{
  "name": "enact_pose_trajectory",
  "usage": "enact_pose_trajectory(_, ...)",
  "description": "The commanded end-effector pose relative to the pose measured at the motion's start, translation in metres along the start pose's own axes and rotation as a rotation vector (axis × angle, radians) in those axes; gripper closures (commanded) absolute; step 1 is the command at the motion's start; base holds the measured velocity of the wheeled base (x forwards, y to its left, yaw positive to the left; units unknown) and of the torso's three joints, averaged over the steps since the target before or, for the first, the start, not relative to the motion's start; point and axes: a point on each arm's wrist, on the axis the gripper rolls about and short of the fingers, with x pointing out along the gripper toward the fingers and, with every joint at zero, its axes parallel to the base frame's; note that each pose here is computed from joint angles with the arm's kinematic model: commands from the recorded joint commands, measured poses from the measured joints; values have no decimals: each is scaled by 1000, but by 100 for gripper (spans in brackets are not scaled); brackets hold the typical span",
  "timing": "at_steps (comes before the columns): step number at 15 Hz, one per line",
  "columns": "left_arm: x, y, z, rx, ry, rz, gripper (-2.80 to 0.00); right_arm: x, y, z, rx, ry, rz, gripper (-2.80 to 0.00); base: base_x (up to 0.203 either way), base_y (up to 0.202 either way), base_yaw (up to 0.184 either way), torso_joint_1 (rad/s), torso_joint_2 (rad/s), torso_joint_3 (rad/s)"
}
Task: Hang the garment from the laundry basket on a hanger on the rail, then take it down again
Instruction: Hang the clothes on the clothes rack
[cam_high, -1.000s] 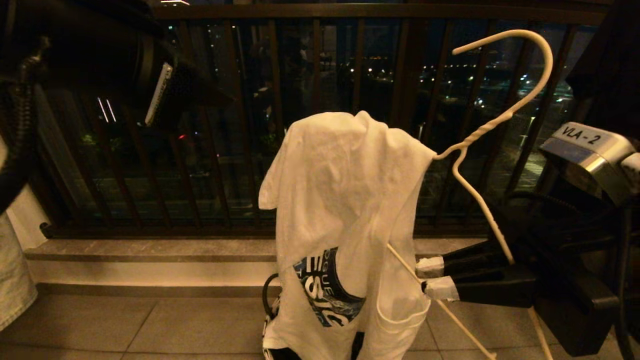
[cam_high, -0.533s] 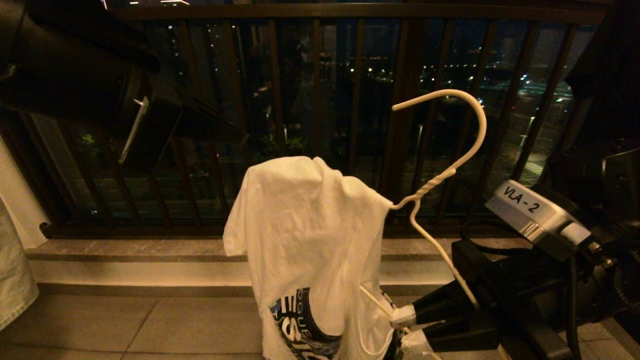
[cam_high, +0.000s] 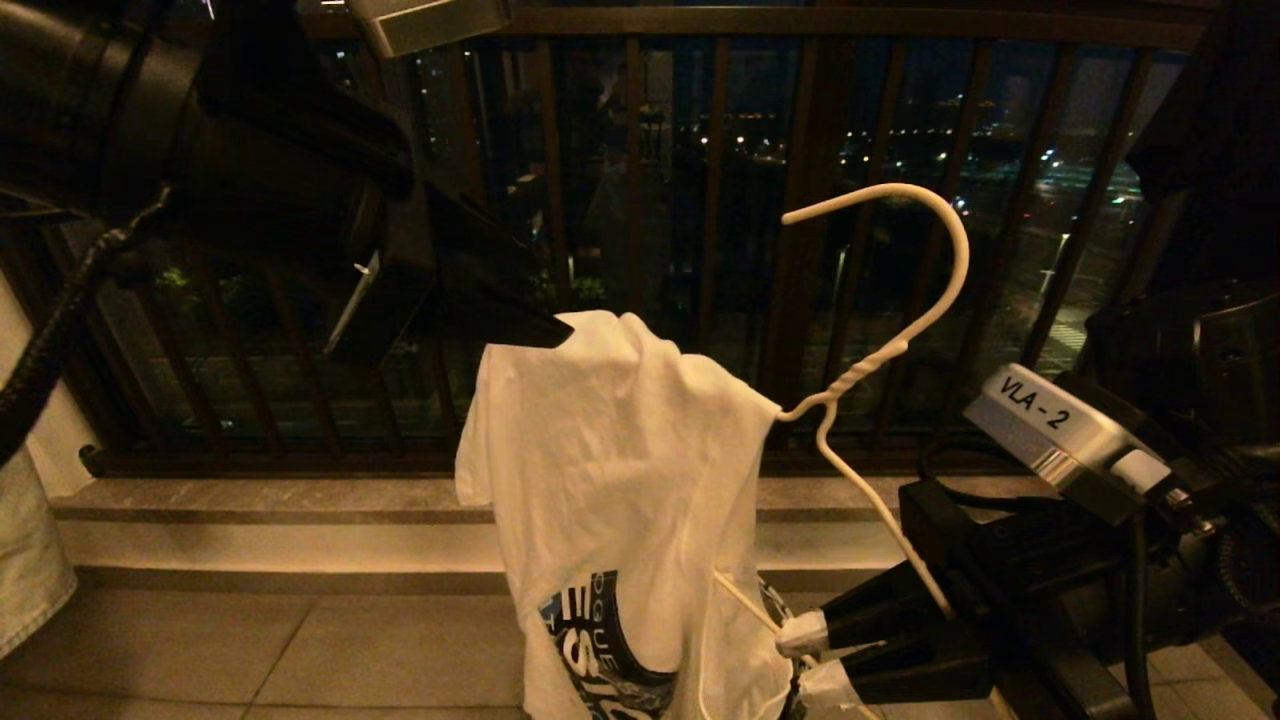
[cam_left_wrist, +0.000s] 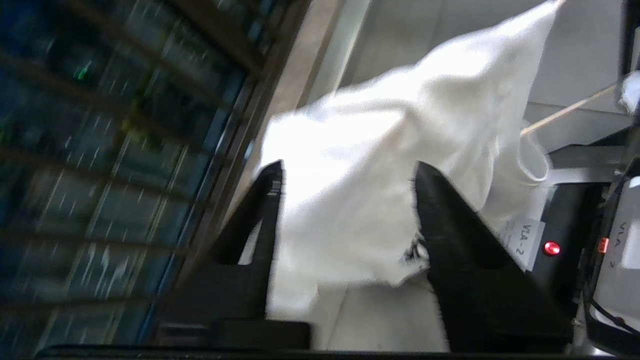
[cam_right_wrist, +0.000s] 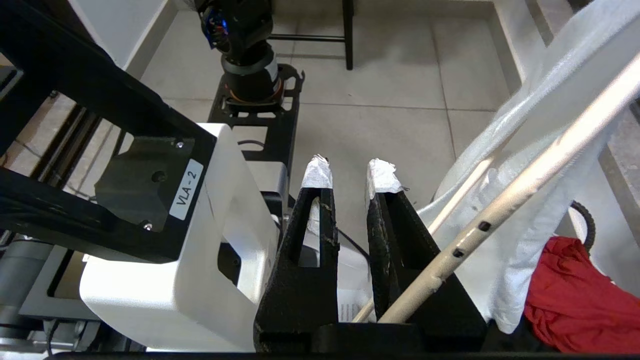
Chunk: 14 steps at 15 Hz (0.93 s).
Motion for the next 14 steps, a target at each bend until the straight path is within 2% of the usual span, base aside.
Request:
enact_pose_trajectory(1, 15, 6, -3, 2, 2, -21, -280, 0, -2, 0, 2, -1, -1, 0, 0, 0, 0, 0, 0, 0)
enact_pose_trajectory(2, 20, 8, -2, 4, -21, -37, -280, -4, -2, 1, -4, -7, -17, 0, 0, 0, 0, 0, 0, 0)
enact_pose_trajectory(4, 21, 5, -3, -5, -63, -117, -280, -9, 1, 4, -15, -15, -26, 0, 0, 0, 0, 0, 0, 0)
enact_pose_trajectory(7, 26, 4, -11, -40, -57, -204, -280, -9, 1, 3, -12, -13, -25, 0, 0, 0, 0, 0, 0, 0)
enact_pose_trajectory(9, 35, 12, -12, -36, -78, -202, -280, -8, 1, 2, -6, -8, -22, 0, 0, 0, 0, 0, 0, 0)
enact_pose_trajectory(10, 40, 17, -10, -7, -113, -172, -280, -7, 1, 1, -2, -6, -20, 0, 0, 0, 0, 0, 0, 0)
enact_pose_trajectory(12, 45, 19, -12, 10, -113, -170, -280, -6, 0, 1, -2, -5, -19, 0, 0, 0, 0, 0, 0, 0)
enact_pose_trajectory(14, 57, 22, -16, 2, -95, -185, -280, -6, 0, 1, -4, -6, -20, 0, 0, 0, 0, 0, 0, 0)
